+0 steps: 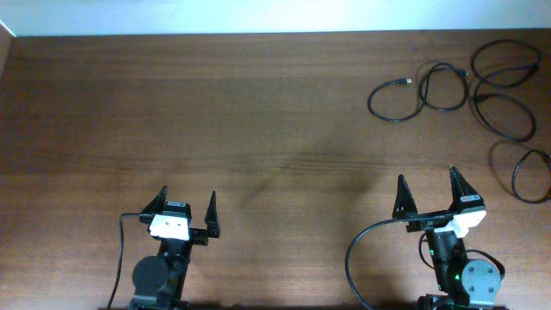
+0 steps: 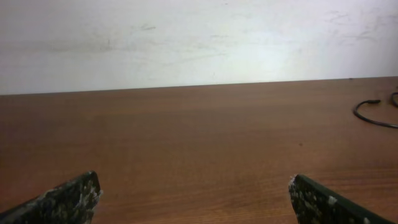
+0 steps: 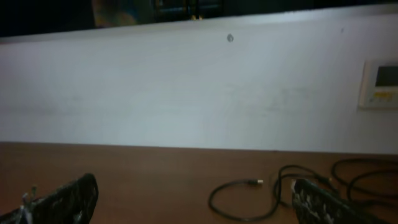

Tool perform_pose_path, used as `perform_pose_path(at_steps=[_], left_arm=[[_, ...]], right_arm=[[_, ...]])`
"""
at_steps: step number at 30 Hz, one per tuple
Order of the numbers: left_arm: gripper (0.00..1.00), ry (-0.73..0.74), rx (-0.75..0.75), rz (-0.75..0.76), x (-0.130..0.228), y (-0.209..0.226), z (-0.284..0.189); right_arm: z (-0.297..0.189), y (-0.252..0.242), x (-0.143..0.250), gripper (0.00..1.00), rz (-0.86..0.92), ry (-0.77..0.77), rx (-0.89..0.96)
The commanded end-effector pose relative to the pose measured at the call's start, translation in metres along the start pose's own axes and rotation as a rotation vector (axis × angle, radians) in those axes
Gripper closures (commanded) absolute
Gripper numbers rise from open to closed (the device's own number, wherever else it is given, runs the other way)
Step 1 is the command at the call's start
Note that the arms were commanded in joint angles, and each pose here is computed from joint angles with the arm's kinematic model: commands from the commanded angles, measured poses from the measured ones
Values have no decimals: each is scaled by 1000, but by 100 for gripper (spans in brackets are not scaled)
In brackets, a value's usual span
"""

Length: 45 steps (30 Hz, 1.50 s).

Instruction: Untangle cables

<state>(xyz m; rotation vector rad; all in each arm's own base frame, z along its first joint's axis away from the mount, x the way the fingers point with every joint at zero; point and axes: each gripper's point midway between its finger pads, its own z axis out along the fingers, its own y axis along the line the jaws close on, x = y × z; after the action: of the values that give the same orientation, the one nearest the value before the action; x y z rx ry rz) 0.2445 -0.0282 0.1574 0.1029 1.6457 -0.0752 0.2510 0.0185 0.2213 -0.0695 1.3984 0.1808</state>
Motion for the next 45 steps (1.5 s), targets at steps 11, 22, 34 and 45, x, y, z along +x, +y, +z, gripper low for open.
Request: perform_pose_path(at_steps=[11, 22, 34, 45], left_arm=[[1, 2, 8, 19, 1, -1, 0], [1, 2, 9, 19, 1, -1, 0], [1, 3, 9, 19, 1, -1, 0], [1, 2, 9, 19, 1, -1, 0]], right_arm=[[-17, 1, 58, 1, 23, 228, 6], [-16, 9, 61, 1, -125, 237, -19], [-16, 10, 60, 1, -117, 234, -24], [-16, 10, 60, 1, -118, 234, -23]])
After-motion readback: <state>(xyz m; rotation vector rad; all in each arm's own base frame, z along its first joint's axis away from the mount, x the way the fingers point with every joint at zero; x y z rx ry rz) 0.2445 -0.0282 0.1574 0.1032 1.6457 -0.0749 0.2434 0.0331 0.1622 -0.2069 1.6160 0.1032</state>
